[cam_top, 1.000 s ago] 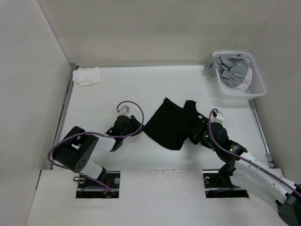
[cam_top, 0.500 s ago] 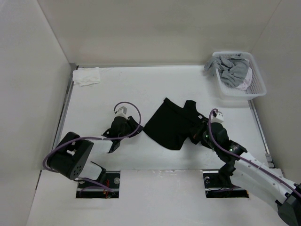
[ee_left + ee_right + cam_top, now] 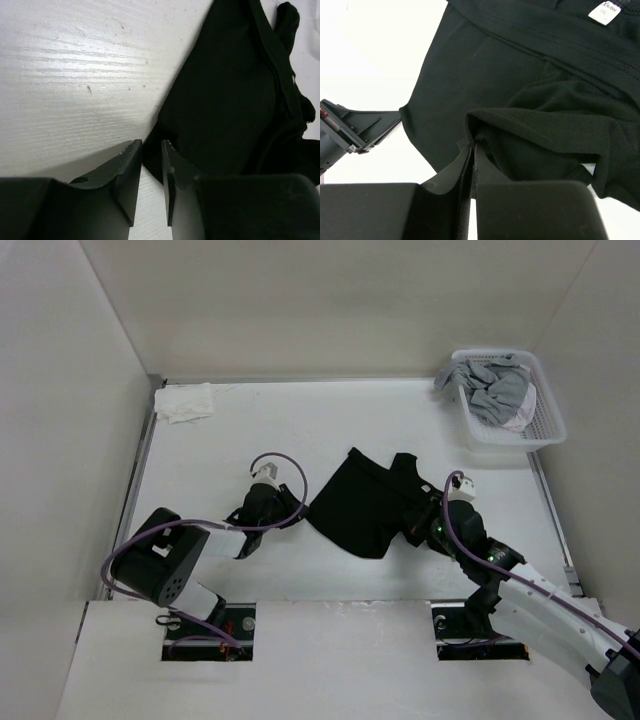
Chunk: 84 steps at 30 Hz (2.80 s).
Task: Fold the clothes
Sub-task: Fold the tank top
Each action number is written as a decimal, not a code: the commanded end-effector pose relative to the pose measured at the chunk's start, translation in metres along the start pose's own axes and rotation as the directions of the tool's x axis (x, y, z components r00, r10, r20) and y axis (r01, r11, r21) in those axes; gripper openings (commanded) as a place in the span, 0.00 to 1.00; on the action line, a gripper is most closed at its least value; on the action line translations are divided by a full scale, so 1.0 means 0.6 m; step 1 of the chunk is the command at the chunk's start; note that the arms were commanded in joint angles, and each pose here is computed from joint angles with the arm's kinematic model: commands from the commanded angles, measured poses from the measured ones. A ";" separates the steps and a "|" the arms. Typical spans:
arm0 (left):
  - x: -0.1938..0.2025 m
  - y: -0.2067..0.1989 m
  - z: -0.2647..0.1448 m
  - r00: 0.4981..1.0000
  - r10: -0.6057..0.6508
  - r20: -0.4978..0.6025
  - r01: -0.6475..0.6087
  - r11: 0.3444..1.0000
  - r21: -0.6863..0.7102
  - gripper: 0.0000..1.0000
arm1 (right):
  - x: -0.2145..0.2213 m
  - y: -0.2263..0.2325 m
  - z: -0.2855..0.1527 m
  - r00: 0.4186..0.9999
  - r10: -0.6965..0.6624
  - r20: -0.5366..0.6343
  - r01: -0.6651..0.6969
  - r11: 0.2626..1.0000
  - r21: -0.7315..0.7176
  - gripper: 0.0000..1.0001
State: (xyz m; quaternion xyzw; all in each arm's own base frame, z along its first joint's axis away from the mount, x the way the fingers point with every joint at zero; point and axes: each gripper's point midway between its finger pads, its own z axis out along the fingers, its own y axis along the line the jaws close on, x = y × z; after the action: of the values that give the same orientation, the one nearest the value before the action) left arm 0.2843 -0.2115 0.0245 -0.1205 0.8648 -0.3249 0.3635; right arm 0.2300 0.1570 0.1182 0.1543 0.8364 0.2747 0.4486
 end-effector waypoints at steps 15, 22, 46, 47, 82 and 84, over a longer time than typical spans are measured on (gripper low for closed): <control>-0.025 0.007 -0.035 0.999 0.032 0.032 -0.030 0.997 -0.074 0.00 | -0.012 0.031 -0.006 0.999 0.017 0.028 -0.015 0.996 -0.090 0.05; -0.183 -0.085 -0.198 0.950 0.017 0.311 -0.019 1.000 0.003 0.00 | -0.061 0.068 -0.051 0.996 0.018 0.087 -0.007 0.991 -0.134 0.01; -0.378 -0.279 -0.709 0.596 -0.114 0.794 -0.122 0.965 0.230 0.00 | -0.310 0.335 -0.417 0.970 0.089 0.228 0.064 0.806 -0.588 0.00; -0.371 -0.267 -0.689 0.615 -0.102 0.782 -0.109 0.971 0.213 0.00 | -0.299 0.334 -0.405 0.971 0.077 0.228 0.070 0.816 -0.574 0.00; -0.588 0.083 -0.017 0.767 -0.181 0.615 0.310 0.944 -0.109 0.00 | -0.376 0.091 0.395 0.988 0.150 0.035 -0.144 0.979 -0.148 0.02; -0.571 0.068 -0.022 0.775 -0.181 0.605 0.295 0.951 -0.094 0.00 | -0.367 0.089 0.382 0.989 0.143 0.029 -0.137 0.979 -0.151 0.02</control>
State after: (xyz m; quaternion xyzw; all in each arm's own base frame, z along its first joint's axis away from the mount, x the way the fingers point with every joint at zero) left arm 0.5162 -0.0115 0.1319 -0.3812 0.7538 -0.1885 0.5010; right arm 0.5441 0.1610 0.1574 0.2072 0.8156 0.3370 0.4222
